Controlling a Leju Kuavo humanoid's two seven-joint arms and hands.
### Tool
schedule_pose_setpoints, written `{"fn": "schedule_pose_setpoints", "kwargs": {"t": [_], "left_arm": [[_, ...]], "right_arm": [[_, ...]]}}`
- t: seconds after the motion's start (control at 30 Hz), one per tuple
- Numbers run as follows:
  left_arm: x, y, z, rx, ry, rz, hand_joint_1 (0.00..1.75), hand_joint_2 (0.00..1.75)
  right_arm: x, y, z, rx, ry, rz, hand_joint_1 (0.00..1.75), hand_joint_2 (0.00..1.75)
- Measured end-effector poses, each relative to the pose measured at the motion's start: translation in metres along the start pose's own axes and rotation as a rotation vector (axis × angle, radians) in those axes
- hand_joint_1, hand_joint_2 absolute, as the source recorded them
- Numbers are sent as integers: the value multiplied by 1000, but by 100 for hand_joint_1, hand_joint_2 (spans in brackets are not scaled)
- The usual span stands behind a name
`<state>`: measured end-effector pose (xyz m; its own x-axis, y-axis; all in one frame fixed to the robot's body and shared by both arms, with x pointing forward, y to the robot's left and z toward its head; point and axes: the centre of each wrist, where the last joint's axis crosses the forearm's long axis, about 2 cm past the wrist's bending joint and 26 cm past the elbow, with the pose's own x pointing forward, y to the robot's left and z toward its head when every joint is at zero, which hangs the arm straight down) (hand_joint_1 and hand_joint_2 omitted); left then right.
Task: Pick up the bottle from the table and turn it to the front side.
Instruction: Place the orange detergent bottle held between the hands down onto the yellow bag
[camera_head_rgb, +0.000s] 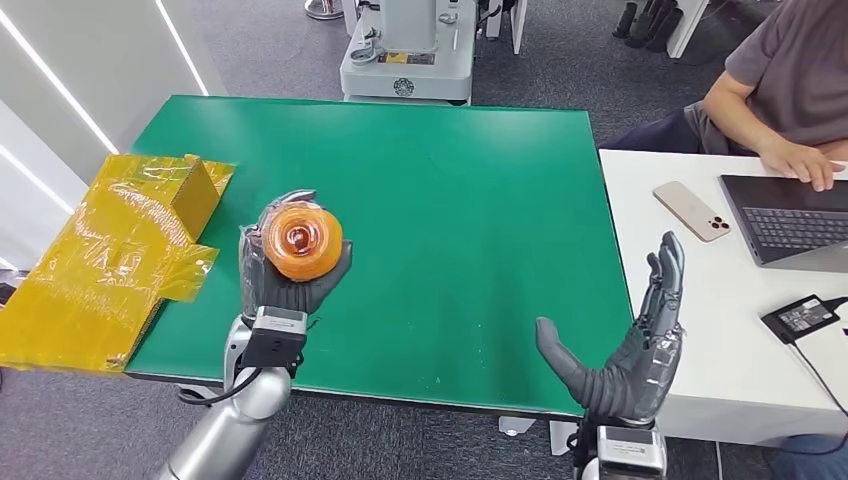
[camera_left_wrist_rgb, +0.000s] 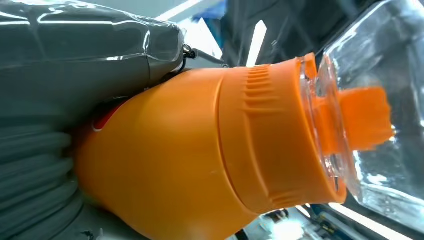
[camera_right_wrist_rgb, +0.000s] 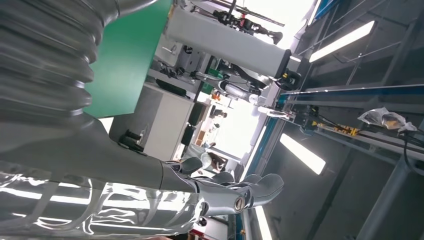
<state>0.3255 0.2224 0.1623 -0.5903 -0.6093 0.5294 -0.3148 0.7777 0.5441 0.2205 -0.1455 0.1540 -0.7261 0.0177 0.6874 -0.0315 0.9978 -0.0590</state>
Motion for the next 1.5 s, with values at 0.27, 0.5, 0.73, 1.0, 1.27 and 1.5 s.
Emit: {"fn": "schedule_pose_setpoints", "kwargs": {"t": [0.27,0.5,0.73,1.0,1.27,1.5], "left_arm": [[-52,41,8,-188,-149,-611,175,175],[-84,45,24,-370,-162,-804,175,175],[-119,45,29,-542,-154,-870,175,175],[-155,59,35,-704,-46,-891,175,175],[-179,83,49,-813,111,-982,175,175],[-192,105,61,-811,247,-1077,175,175]], "right_arm": [[0,-1,1,28,8,-23,0,175],[1,-1,0,45,-3,-15,0,175],[4,-2,-2,50,-14,-11,0,175],[6,-3,-2,49,-20,-4,0,175],[8,-3,-1,52,-19,1,0,175],[8,-3,-2,83,-18,-6,0,175]]}}
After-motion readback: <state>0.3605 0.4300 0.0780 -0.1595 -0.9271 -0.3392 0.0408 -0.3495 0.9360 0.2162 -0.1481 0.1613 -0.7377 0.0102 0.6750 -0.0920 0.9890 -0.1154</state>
